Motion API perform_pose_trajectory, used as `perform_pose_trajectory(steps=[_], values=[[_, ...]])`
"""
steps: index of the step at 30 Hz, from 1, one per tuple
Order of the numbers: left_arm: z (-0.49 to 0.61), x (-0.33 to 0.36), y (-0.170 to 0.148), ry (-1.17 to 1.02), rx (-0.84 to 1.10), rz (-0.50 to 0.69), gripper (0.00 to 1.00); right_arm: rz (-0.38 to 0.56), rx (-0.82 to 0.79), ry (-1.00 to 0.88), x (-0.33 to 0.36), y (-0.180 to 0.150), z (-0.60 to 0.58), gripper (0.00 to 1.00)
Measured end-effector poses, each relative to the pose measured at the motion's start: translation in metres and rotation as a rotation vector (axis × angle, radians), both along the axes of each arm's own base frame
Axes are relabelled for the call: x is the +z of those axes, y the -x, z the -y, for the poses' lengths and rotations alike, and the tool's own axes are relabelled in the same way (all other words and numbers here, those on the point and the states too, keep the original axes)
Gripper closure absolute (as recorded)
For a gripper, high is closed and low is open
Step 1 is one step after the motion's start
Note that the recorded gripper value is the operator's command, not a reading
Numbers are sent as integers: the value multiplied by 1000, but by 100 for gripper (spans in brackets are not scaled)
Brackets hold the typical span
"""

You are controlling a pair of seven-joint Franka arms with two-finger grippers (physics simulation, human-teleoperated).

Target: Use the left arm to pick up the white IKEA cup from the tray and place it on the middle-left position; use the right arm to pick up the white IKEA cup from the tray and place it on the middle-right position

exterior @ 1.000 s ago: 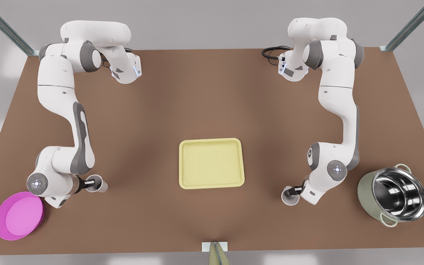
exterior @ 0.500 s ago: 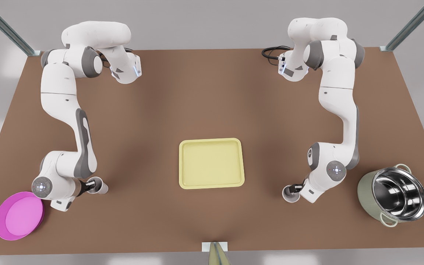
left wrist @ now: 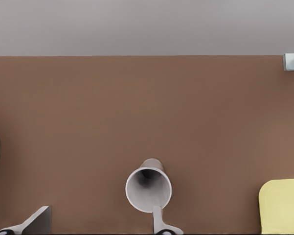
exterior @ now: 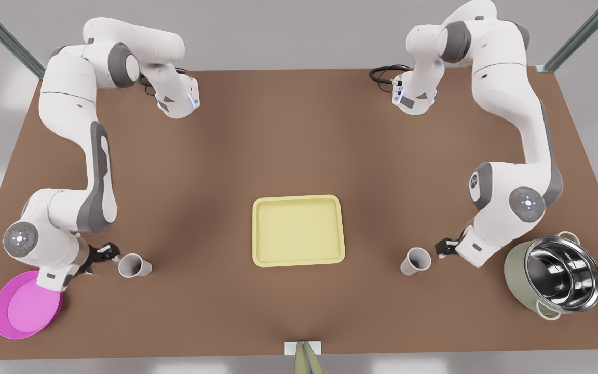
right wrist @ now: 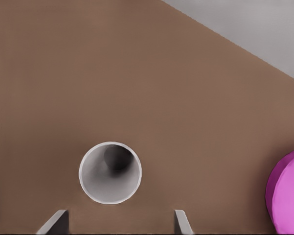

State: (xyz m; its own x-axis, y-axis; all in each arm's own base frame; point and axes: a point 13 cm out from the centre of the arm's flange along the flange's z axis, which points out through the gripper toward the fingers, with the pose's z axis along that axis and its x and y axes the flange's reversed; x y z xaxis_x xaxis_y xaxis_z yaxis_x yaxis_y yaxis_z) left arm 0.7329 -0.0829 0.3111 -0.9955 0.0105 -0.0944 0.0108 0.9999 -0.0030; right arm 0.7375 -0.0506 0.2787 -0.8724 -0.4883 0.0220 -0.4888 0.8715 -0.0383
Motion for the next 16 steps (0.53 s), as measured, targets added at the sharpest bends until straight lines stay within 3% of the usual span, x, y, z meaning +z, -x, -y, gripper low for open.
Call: perform_pose_trajectory(steps=[1,3,5,7,9,11,16], values=[[1,14,2,-2,-5,-6,0,29,4,-1,42,5,-4,0],[-1,24,10,-7,-10,-38,0,54,-22,-21,98,21,-8,0],[-7,55,23,4,-5,-42,0,53,-79,-61,109,27,-5,0],[-24,90,66,29,7,-61,0,43,-102,-77,114,32,-20,0],[-33,84,104,39,3,-91,0,36,-31,-68,131,43,-108,0],[-34,85,109,45,-8,-82,0,33,-2,-51,144,58,-167,0],[-28,93,92,46,-45,-36,0,4,-121,-21,145,71,-166,0]])
